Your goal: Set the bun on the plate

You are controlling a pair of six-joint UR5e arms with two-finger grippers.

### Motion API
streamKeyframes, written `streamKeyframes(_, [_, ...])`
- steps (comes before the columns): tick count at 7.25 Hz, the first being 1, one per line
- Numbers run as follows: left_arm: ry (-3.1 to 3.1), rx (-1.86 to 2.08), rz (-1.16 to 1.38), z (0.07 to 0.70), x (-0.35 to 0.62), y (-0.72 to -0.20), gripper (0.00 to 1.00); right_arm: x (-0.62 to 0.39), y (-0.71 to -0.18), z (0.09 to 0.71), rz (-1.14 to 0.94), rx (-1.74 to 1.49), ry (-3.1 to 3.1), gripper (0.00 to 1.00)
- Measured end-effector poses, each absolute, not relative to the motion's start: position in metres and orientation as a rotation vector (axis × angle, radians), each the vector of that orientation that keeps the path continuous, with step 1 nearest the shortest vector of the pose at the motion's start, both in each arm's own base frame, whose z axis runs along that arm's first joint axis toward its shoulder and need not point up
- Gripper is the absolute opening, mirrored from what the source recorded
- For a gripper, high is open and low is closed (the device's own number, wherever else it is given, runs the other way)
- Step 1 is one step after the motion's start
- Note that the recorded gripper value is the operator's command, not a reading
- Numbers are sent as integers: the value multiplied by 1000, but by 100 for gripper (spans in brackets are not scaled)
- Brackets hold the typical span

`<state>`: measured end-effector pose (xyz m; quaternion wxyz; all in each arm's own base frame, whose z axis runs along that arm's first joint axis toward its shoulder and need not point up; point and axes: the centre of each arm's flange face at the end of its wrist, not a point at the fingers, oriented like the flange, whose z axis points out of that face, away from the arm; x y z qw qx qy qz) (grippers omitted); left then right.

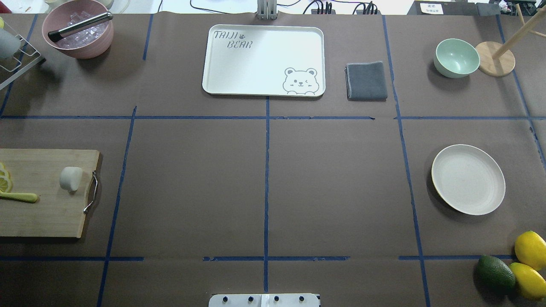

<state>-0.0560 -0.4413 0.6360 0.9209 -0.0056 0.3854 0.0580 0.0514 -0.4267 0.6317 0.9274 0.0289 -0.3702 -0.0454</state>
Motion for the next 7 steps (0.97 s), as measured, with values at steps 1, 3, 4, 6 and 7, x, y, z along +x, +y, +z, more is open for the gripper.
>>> streamKeyframes(1, [792, -13, 119, 636, -56, -442, 100, 51, -427, 632, -93, 60, -759, 100])
streamKeyframes(3, [792, -14, 121, 636, -54, -443, 100, 48, -431, 628, -102, 65, -759, 100])
streamKeyframes(4, [793, -13, 121, 635, -54, -443, 100, 41, -437, 623, -122, 75, -766, 100])
streamKeyframes(6, [793, -10, 122, 635, -54, -443, 100, 0, -452, 609, -114, 111, -803, 100])
streamKeyframes(7, [793, -8, 123, 634, -54, -444, 100, -29, -457, 612, -90, 125, -828, 100])
